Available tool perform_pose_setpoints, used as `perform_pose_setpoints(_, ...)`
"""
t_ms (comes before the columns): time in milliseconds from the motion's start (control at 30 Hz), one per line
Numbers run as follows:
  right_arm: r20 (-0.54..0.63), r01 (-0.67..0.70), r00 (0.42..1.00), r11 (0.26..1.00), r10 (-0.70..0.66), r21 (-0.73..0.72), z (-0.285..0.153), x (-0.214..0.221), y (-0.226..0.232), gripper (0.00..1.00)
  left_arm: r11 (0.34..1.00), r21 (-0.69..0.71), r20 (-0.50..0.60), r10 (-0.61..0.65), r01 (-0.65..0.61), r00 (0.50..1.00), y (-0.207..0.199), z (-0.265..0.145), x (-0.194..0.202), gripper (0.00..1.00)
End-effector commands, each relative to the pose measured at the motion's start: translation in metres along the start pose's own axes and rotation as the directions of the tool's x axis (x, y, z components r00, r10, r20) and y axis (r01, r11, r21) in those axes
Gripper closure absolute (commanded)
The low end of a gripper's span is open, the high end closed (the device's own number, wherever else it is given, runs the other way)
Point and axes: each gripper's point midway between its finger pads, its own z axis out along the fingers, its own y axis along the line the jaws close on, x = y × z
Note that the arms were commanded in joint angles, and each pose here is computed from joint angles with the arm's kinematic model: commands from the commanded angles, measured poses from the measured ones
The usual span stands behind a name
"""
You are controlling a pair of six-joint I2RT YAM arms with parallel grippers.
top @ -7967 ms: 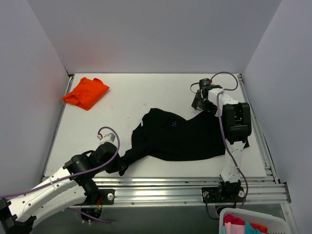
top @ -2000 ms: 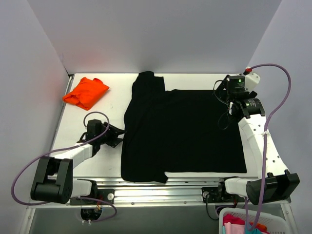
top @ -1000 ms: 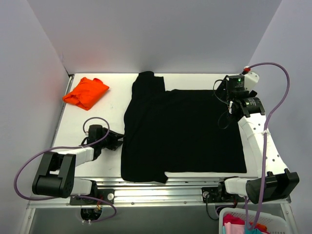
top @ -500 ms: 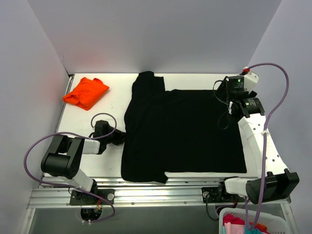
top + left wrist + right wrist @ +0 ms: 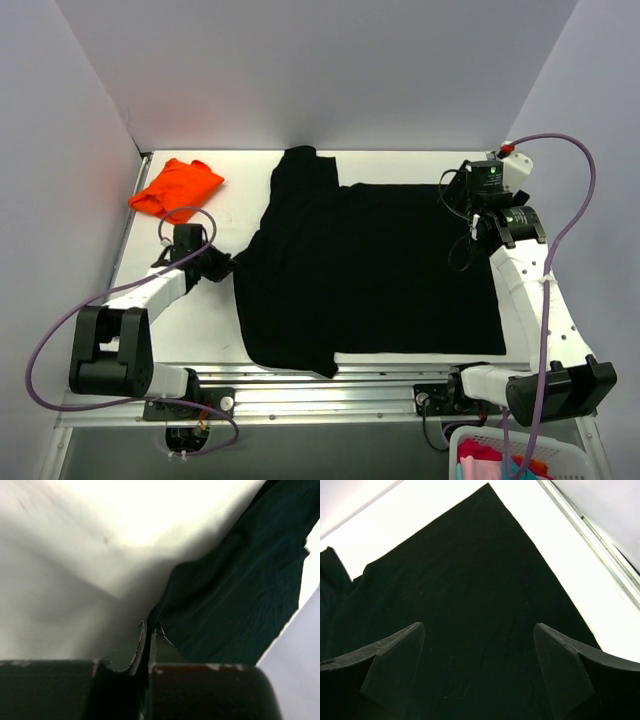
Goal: Fold and stack the t-shirts
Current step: Flatten the tshirt out
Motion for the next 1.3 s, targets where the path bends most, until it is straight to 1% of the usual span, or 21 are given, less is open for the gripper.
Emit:
perform_pose_setpoints(0, 0.023, -0.005, 1.000, 1.000, 0.004, 0.006, -0.005, -0.003, -0.004, 0.13, 0.988, -0.113, 0.070, 0.109, -0.101, 0.992, 0.006, -0.024, -0.031, 0.98)
perform_pose_setpoints(33, 0.022, -0.006, 1.000, 1.000, 0.006, 0.005, -0.005, -0.002, -0.004, 0.13, 0.988, -0.112, 0.080, 0.119, -0.110, 0.990, 0.000, -0.026, -0.038, 0.98)
perform_pose_setpoints(133, 0.025, -0.011, 1.000, 1.000, 0.011, -0.004, -0.005, -0.003, -0.002, 0.13, 0.978, -0.182, 0.068, 0.113, -0.099, 0.991, 0.017, -0.027, -0.046, 0.98)
perform_pose_setpoints(167, 0.027, -0.012, 1.000, 1.000, 0.013, -0.006, -0.006, -0.004, -0.002, 0.14, 0.975, -0.201, 0.063, 0.106, -0.092, 0.992, 0.023, -0.027, -0.049, 0.90)
perform_pose_setpoints(233, 0.033, -0.014, 0.999, 1.000, 0.014, -0.007, -0.007, -0.006, -0.002, 0.13, 0.965, -0.250, 0.039, 0.096, -0.084, 0.995, 0.036, -0.026, -0.046, 0.88)
perform_pose_setpoints(300, 0.035, -0.011, 0.999, 1.000, 0.011, -0.010, -0.008, -0.007, -0.001, 0.13, 0.950, -0.310, 0.036, 0.051, -0.038, 0.998, 0.054, -0.031, -0.050, 0.68)
perform_pose_setpoints(367, 0.041, -0.014, 0.999, 1.000, 0.014, -0.014, -0.011, -0.009, -0.002, 0.13, 0.935, -0.354, 0.033, 0.037, -0.023, 0.999, 0.063, -0.035, -0.051, 0.36)
perform_pose_setpoints(400, 0.047, -0.015, 0.999, 1.000, 0.016, -0.016, -0.013, -0.011, -0.002, 0.13, 0.922, -0.386, 0.016, 0.027, -0.018, 1.000, 0.068, -0.039, -0.046, 0.13)
perform_pose_setpoints(433, 0.049, -0.016, 0.999, 1.000, 0.016, -0.015, -0.013, -0.011, -0.003, 0.13, 0.920, -0.392, 0.013, 0.025, -0.018, 1.000, 0.068, -0.041, -0.046, 0.09)
perform_pose_setpoints(567, 0.052, -0.023, 0.998, 1.000, 0.024, -0.021, -0.016, -0.010, -0.004, 0.13, 0.946, -0.324, 0.061, 0.051, -0.029, 0.997, 0.045, -0.053, -0.058, 0.06)
perform_pose_setpoints(700, 0.051, -0.030, 0.998, 0.999, 0.031, -0.025, -0.018, -0.010, -0.005, 0.13, 0.976, -0.199, 0.165, 0.119, -0.085, 0.979, -0.003, -0.065, -0.089, 0.06)
perform_pose_setpoints(800, 0.048, -0.033, 0.998, 0.999, 0.034, -0.015, -0.015, -0.008, -0.007, 0.13, 0.989, -0.094, 0.164, 0.131, -0.116, 0.978, -0.035, -0.054, -0.100, 0.09)
perform_pose_setpoints(833, 0.044, -0.033, 0.998, 0.999, 0.033, -0.014, -0.013, -0.006, -0.006, 0.13, 0.992, -0.041, 0.124, 0.127, -0.123, 0.984, -0.049, -0.044, -0.099, 0.09)
perform_pose_setpoints(967, 0.023, -0.045, 0.999, 0.999, 0.046, -0.025, -0.005, -0.002, 0.001, 0.13, 0.981, 0.134, 0.075, 0.133, -0.142, 0.988, -0.102, -0.007, -0.113, 0.15)
perform_pose_setpoints(1000, 0.017, -0.054, 0.998, 0.998, 0.054, -0.027, -0.002, -0.001, 0.004, 0.13, 0.979, 0.142, 0.057, 0.140, -0.147, 0.989, -0.107, 0.002, -0.115, 0.16)
perform_pose_setpoints(1033, 0.016, -0.058, 0.998, 0.998, 0.058, -0.030, -0.002, -0.001, 0.006, 0.14, 0.983, 0.127, -0.012, 0.137, -0.134, 0.991, -0.101, 0.028, -0.110, 0.16)
perform_pose_setpoints(1067, 0.015, -0.060, 0.998, 0.998, 0.061, -0.028, -0.001, -0.002, 0.006, 0.14, 0.973, 0.172, -0.006, 0.155, -0.151, 0.988, -0.122, 0.033, -0.120, 0.17)
perform_pose_setpoints(1100, 0.014, -0.066, 0.998, 0.997, 0.067, -0.025, -0.001, -0.002, 0.006, 0.14, 0.971, 0.186, -0.027, 0.161, -0.153, 0.987, -0.127, 0.043, -0.120, 0.19)
perform_pose_setpoints(1133, 0.019, -0.071, 0.997, 0.997, 0.072, -0.028, -0.003, -0.004, 0.007, 0.14, 0.977, 0.161, -0.075, 0.154, -0.140, 0.985, -0.117, 0.067, -0.116, 0.21)
perform_pose_setpoints(1167, 0.022, -0.074, 0.997, 0.997, 0.074, -0.026, -0.004, -0.006, 0.007, 0.14, 0.968, 0.199, -0.079, 0.171, -0.153, 0.982, -0.133, 0.070, -0.121, 0.22)
perform_pose_setpoints(1267, 0.031, -0.072, 0.997, 0.997, 0.072, -0.016, -0.007, -0.010, 0.004, 0.14, 0.970, 0.203, -0.135, 0.167, -0.138, 0.977, -0.132, 0.099, -0.113, 0.23)
